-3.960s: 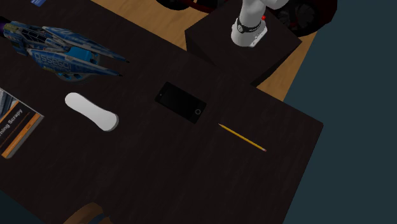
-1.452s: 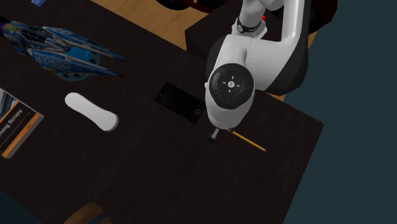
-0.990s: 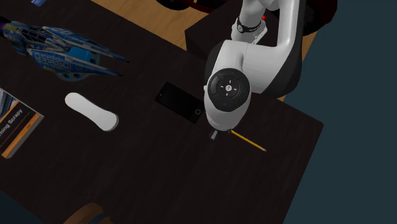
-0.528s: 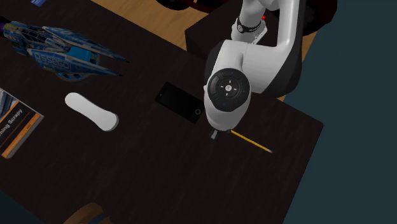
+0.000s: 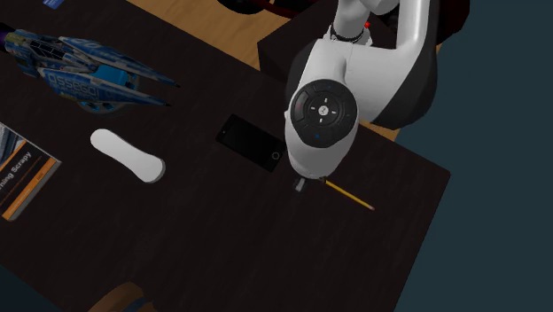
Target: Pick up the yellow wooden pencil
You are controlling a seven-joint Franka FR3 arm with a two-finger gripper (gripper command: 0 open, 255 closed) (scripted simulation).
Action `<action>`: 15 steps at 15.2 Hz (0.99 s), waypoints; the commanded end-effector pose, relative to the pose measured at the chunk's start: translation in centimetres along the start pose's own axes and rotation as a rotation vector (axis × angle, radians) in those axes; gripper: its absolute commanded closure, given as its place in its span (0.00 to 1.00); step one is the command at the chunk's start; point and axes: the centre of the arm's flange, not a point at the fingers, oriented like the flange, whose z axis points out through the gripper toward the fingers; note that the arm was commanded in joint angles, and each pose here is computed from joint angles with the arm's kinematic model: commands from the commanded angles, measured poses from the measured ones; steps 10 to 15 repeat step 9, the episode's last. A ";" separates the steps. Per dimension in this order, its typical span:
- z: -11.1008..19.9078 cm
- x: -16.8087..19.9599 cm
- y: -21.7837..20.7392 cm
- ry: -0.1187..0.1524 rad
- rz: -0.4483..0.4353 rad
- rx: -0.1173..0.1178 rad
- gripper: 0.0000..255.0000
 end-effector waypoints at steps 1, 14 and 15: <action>-1.1 -0.2 0.0 0.000 0.000 0.000 1.00; -4.3 -0.5 0.1 0.000 0.000 0.000 1.00; -4.3 -0.5 0.1 0.000 0.000 0.000 1.00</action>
